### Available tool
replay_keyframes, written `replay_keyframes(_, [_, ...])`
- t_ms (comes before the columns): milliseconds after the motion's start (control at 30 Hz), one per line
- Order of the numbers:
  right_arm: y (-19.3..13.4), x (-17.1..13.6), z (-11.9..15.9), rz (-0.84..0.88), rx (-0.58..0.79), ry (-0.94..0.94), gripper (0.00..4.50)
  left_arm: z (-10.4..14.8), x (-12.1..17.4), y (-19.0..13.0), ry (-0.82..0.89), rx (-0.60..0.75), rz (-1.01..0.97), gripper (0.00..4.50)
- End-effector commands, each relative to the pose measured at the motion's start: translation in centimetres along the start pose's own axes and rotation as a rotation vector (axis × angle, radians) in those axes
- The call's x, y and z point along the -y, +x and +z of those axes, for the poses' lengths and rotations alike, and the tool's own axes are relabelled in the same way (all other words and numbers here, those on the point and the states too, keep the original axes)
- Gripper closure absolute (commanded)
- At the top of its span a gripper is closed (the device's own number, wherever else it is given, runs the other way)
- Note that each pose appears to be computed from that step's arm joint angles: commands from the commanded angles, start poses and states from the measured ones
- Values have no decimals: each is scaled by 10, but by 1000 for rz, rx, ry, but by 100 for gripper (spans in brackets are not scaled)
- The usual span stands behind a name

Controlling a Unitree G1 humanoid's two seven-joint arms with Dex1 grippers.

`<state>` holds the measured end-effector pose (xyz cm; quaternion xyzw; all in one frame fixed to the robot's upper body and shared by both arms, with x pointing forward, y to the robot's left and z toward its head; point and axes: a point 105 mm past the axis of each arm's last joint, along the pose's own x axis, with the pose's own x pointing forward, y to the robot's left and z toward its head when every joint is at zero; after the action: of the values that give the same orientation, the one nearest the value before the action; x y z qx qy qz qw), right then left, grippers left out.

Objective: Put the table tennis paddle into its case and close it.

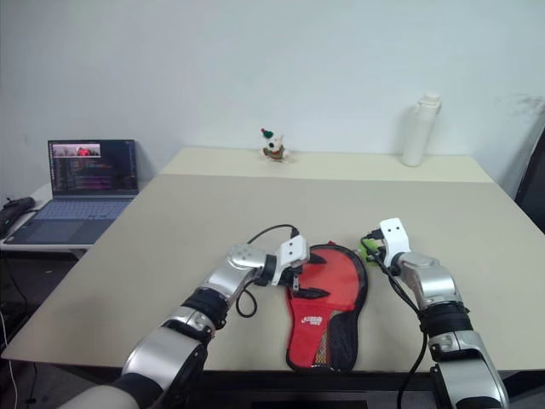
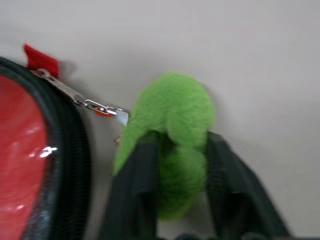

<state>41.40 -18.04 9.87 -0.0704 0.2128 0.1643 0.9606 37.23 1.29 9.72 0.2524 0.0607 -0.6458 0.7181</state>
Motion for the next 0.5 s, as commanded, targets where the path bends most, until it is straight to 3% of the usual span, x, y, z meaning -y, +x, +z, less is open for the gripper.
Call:
replay_keyframes(33, [-3,-2,-11,12,-37,11,448,-20,16,11,-17,-77,-62,0])
replay_keyframes(300, [-23,23,9,-56,9,-48,448,-30,26,17,-34,-104,-94,0])
replay_keyframes(500, [-61,42,14,-79,2,-103,448,-34,27,18,-54,-115,-94,0])
